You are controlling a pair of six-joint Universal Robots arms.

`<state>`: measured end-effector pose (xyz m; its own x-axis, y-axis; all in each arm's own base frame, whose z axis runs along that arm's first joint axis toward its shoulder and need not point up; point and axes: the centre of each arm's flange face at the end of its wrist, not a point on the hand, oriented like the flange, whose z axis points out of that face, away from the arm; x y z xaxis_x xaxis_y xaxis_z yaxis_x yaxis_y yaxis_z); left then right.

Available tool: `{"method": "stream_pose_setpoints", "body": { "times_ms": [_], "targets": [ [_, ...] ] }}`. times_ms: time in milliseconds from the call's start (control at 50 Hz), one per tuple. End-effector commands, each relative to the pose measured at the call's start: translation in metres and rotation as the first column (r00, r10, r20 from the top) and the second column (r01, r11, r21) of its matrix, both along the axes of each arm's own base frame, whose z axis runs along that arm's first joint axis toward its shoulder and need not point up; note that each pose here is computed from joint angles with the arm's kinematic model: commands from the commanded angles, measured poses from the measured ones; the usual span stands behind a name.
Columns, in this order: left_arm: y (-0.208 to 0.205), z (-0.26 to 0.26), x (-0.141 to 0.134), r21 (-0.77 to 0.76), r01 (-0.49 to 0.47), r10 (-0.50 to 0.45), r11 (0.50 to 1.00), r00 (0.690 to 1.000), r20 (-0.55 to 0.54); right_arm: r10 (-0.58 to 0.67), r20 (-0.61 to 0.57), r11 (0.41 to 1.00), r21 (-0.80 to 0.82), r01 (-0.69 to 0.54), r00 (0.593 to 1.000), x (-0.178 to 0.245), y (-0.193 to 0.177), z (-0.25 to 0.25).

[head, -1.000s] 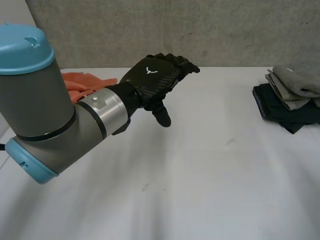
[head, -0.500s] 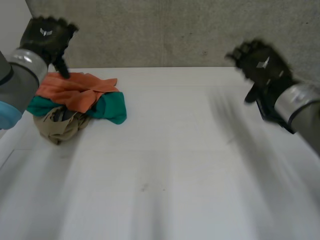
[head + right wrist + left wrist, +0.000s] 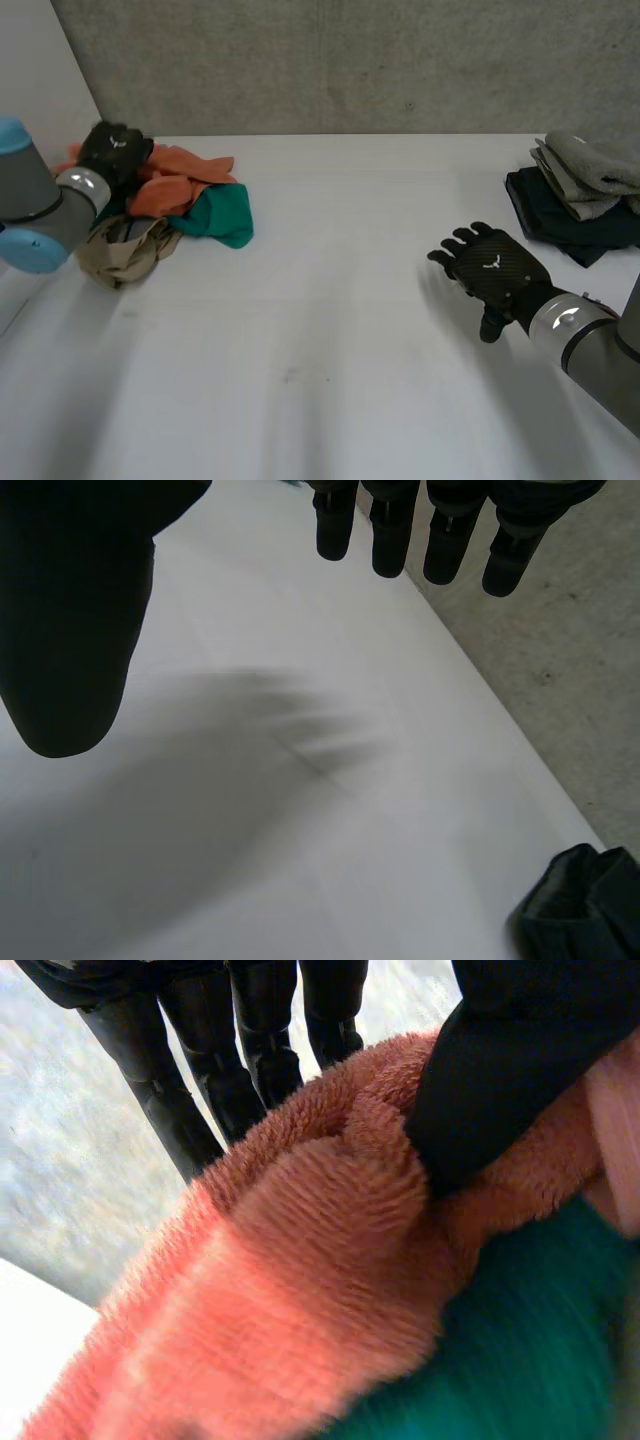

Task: Fold the laundry.

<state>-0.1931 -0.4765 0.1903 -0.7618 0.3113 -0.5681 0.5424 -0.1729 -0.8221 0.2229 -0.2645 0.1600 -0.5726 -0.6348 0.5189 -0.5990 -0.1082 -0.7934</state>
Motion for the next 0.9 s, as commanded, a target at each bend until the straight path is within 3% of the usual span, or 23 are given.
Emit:
{"method": "stream_pose_setpoints", "body": {
  "times_ms": [20, 80, 160, 180, 260, 360, 460, 540, 600, 740, 840, 900],
  "targets": [
    [0.045, 0.088, -0.033, -0.091, 0.057, -0.072, 0.994, 0.982, -0.172, -0.016, 0.020, 0.998, -0.053, 0.017, 1.000, -0.003, -0.004, 0.018],
    [0.072, 0.122, -0.050, -0.124, 0.111, -0.141, 0.986, 0.952, -0.271, -0.034, 0.030, 0.996, -0.078, 0.036, 0.999, -0.008, -0.007, 0.025],
    [0.118, 0.157, -0.077, -0.156, 0.210, -0.257, 0.965, 0.874, -0.413, -0.064, 0.064, 0.990, -0.118, 0.071, 0.996, -0.014, -0.011, 0.040],
    [0.135, 0.166, -0.087, -0.158, 0.250, -0.295, 0.955, 0.839, -0.457, -0.069, 0.071, 0.990, -0.119, 0.077, 0.995, -0.015, -0.011, 0.041],
    [0.171, 0.163, -0.112, -0.102, 0.352, -0.347, 0.931, 0.758, -0.552, -0.096, 0.124, 0.986, -0.121, 0.111, 0.988, -0.021, -0.014, 0.052],
    [0.213, 0.124, -0.155, 0.019, 0.482, -0.385, 0.876, 0.722, -0.575, -0.146, 0.194, 0.982, -0.092, 0.166, 0.970, -0.031, -0.020, 0.059],
    [0.242, 0.040, -0.193, 0.251, 0.555, -0.358, 0.793, 0.758, -0.546, -0.180, 0.246, 0.978, -0.059, 0.200, 0.952, -0.037, -0.025, 0.061],
    [0.254, 0.005, -0.197, 0.390, 0.528, -0.308, 0.755, 0.810, -0.500, -0.193, 0.267, 0.976, -0.043, 0.212, 0.944, -0.039, -0.028, 0.064],
    [0.267, 0.005, -0.197, 0.418, 0.518, -0.313, 0.746, 0.827, -0.467, -0.199, 0.269, 0.976, -0.036, 0.216, 0.942, -0.039, -0.028, 0.064],
    [0.266, 0.064, -0.177, 0.283, 0.488, -0.319, 0.825, 0.817, -0.480, -0.216, 0.265, 0.976, 0.041, 0.213, 0.940, -0.038, -0.022, 0.061],
    [0.245, 0.080, -0.135, 0.255, 0.377, -0.233, 0.890, 0.859, -0.456, -0.255, 0.248, 0.958, 0.192, 0.211, 0.935, -0.037, -0.014, 0.056],
    [0.240, 0.066, -0.119, 0.296, 0.331, -0.190, 0.896, 0.888, -0.419, -0.258, 0.202, 0.938, 0.288, 0.195, 0.945, -0.033, -0.004, 0.047]
  ]
}}
